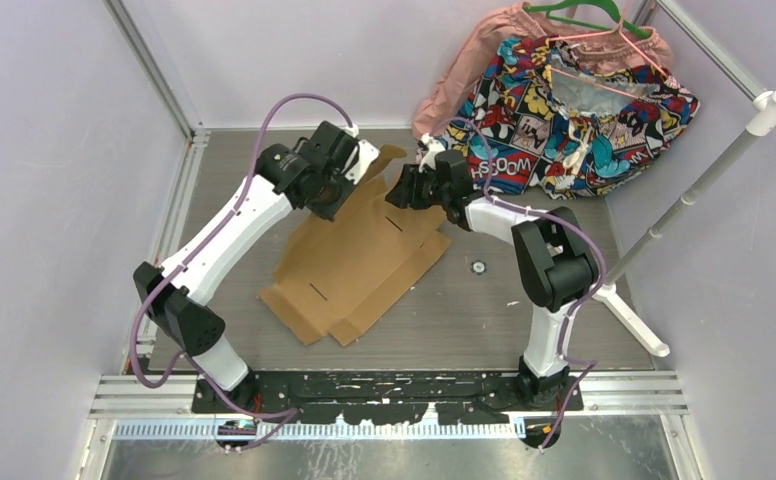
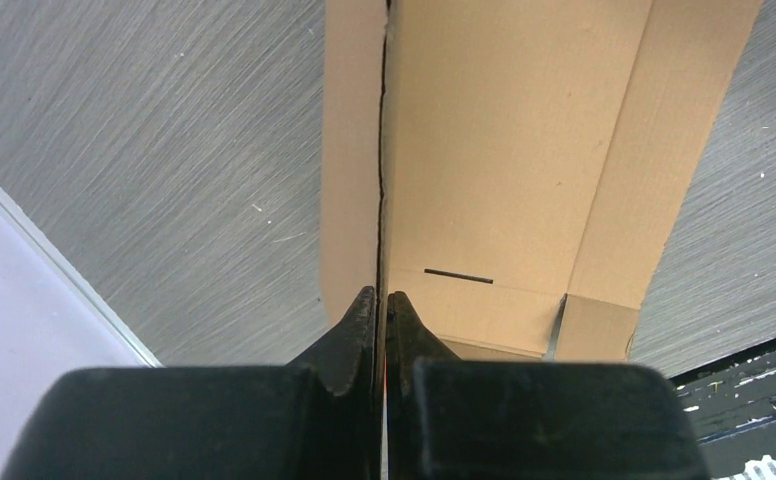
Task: Fold the paper box
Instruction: Fold the paper box at the center of the board.
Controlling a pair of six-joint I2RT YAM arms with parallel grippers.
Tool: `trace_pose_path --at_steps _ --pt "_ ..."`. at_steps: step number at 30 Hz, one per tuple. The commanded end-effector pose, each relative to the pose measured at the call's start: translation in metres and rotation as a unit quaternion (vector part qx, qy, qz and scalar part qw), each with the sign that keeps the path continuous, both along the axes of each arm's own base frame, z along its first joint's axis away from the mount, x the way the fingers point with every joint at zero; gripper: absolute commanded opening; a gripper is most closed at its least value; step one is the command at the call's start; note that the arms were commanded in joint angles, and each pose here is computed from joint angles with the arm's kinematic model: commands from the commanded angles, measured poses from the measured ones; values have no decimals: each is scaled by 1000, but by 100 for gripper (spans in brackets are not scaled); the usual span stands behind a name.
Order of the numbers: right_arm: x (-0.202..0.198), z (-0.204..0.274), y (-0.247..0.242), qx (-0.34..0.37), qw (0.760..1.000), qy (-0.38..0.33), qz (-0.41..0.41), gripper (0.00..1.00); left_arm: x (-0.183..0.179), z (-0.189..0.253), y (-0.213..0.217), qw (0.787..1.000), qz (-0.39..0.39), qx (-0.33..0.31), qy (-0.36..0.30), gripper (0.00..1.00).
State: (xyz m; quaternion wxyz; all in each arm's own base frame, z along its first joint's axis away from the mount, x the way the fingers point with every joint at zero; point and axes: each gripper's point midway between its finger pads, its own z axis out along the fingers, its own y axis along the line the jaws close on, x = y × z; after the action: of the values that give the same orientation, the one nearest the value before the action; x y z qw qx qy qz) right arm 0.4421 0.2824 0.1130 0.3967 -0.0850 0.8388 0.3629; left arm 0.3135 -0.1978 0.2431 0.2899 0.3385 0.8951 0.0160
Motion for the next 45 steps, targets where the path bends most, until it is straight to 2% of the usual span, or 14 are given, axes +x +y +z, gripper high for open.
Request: trace_pose_path --at_steps 1,5,9,18,32,45 --pt "27 16 -4 -26 994 -106 16 51 -6 36 -4 999 -20 -34 -32 2" --pt "30 12 -6 -11 988 -153 23 52 -9 39 -4 999 -30 -35 -28 2" --pt "40 2 -11 -7 986 -164 20 52 -13 43 -7 998 -42 -45 -24 2" --pt "60 16 -11 74 975 -206 45 55 -16 44 -9 997 -59 -44 -13 2" --pt "58 30 5 128 960 -227 104 56 -12 37 -19 996 -70 -50 3 1" --pt "53 13 6 134 962 -210 112 47 -6 31 -23 996 -70 -52 3 1"
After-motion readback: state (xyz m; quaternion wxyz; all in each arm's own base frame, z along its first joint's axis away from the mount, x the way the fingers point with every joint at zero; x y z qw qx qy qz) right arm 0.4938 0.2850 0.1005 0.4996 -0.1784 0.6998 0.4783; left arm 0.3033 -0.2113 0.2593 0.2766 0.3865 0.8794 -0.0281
